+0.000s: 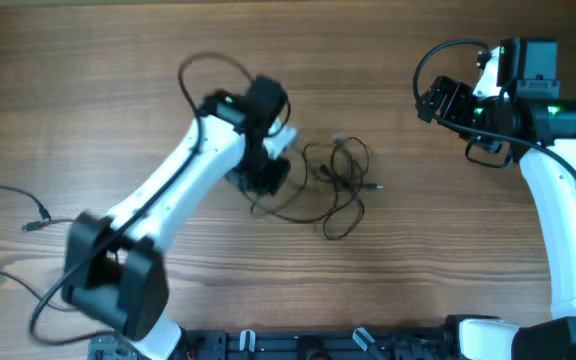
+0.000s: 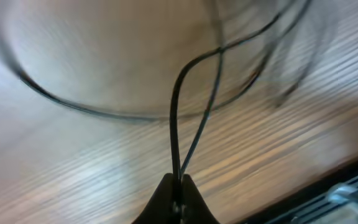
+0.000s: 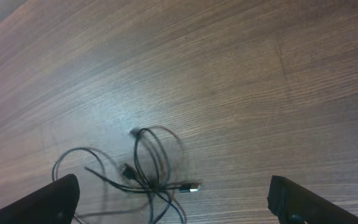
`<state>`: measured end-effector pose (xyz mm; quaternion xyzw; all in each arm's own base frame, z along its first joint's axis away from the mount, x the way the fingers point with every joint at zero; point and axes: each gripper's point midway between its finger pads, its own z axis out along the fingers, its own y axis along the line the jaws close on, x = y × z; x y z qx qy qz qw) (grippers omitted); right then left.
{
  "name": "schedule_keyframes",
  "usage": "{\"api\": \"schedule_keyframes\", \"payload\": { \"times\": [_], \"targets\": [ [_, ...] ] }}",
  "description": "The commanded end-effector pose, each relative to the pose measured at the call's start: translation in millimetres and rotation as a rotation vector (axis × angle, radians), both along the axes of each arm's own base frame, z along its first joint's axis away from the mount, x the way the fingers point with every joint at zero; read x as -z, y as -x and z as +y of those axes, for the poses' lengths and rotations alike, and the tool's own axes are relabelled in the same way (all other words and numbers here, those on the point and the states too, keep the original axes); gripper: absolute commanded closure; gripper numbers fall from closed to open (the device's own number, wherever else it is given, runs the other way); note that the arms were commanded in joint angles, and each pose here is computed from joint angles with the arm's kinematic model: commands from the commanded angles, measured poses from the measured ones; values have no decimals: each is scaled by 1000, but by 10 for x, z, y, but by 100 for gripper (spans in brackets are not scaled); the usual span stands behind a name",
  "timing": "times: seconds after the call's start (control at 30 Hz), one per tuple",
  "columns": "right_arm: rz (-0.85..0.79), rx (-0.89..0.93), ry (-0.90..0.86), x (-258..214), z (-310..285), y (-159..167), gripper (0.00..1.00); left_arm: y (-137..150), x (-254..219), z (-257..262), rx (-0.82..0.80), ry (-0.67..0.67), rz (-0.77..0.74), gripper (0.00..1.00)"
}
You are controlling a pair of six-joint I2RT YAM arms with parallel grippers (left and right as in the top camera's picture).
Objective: Untangle cables
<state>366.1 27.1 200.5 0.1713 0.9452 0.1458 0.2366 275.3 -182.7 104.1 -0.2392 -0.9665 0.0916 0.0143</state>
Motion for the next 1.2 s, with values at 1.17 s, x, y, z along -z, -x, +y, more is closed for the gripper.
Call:
{"api": "schedule_keyframes", "payload": {
  "times": [1.17],
  "targets": [
    [25,-35,38,63,-31,41,0,-66,-4635,3625,-932,-809,-1586,96]
  ]
}}
